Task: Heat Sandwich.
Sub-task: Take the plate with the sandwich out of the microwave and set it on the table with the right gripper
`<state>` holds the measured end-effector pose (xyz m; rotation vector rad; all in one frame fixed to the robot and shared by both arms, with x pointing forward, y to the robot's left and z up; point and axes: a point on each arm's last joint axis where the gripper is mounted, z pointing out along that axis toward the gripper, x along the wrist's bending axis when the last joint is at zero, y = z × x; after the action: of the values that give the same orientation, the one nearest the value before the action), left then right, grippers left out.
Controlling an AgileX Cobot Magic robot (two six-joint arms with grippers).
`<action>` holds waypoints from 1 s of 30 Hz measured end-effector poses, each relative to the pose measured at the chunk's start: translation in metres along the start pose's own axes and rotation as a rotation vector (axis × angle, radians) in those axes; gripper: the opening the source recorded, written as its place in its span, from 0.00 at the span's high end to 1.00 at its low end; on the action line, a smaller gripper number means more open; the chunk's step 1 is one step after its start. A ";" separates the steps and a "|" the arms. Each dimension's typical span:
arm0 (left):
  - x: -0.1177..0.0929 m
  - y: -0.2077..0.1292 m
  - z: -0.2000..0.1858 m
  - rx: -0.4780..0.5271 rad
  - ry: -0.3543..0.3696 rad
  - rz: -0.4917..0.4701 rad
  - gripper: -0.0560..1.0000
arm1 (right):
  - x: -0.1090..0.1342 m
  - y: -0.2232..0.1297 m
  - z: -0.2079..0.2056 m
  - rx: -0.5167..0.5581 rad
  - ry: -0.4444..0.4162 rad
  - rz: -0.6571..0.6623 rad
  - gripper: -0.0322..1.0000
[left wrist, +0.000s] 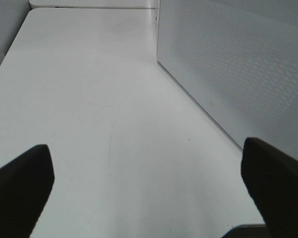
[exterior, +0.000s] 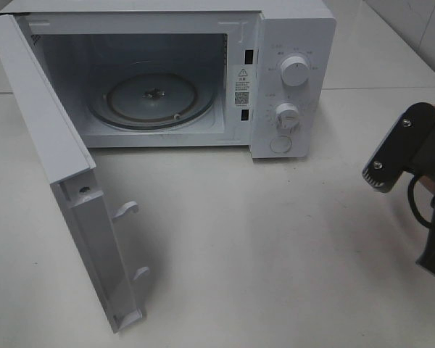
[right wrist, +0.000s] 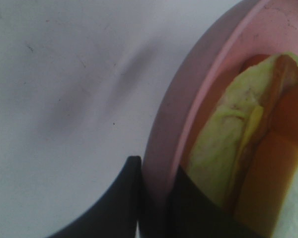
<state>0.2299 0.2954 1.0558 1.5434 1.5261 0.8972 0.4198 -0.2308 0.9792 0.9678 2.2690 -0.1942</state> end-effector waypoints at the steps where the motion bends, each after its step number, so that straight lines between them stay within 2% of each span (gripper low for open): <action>1: 0.000 0.000 0.000 0.000 0.000 0.000 0.03 | 0.000 0.000 0.000 0.000 0.000 0.000 0.86; 5: 0.000 0.000 0.000 0.000 0.000 0.000 0.03 | -0.009 0.014 0.014 0.040 -0.012 0.071 0.86; 11: 0.000 0.000 0.000 0.000 0.000 0.000 0.03 | -0.015 0.016 0.032 0.097 -0.006 0.106 0.86; 15: 0.000 0.000 0.000 0.000 0.000 0.000 0.03 | -0.019 0.014 0.047 0.126 0.013 0.134 0.86; 19: 0.000 0.000 0.000 0.000 0.000 0.000 0.03 | -0.028 0.006 0.068 0.174 0.011 0.234 0.86; 30: 0.000 0.000 0.000 0.000 0.000 0.000 0.03 | -0.035 -0.004 0.101 0.243 0.003 0.326 0.86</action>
<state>0.2299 0.2954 1.0558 1.5434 1.5261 0.8972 0.4866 -0.2923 0.9219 1.4478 2.0849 -0.3300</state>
